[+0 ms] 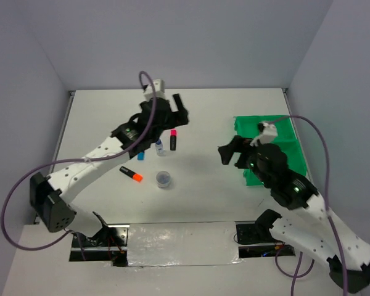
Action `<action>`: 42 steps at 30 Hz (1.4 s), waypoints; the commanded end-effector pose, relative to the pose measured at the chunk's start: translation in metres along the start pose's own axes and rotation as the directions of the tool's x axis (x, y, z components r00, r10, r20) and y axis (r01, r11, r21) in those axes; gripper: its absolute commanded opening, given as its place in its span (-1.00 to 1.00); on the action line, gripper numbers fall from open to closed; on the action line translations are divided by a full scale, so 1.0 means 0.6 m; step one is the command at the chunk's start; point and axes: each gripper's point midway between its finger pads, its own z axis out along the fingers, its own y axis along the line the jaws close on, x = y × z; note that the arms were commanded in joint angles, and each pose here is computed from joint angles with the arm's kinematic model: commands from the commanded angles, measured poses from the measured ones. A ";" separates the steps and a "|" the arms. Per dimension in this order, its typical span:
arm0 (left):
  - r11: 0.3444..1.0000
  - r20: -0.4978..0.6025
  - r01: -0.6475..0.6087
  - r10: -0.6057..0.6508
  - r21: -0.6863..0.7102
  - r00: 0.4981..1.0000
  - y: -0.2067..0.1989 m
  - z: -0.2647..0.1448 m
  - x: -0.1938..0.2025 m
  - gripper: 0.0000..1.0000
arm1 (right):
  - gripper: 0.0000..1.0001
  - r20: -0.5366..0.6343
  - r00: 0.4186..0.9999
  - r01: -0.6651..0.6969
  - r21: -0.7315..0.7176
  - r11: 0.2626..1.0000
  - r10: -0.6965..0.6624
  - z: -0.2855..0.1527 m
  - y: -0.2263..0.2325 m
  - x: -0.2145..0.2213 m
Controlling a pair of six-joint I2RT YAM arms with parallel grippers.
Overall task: Sort the stationery into containers
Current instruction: Pick up the stationery from the center of the board.
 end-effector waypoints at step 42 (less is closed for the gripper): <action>0.910 -0.066 -0.211 0.200 -0.357 0.978 0.385 -0.313 0.029 0.99 | -0.20 -0.176 0.838 0.457 -0.294 0.840 -0.517 0.454 0.276 0.267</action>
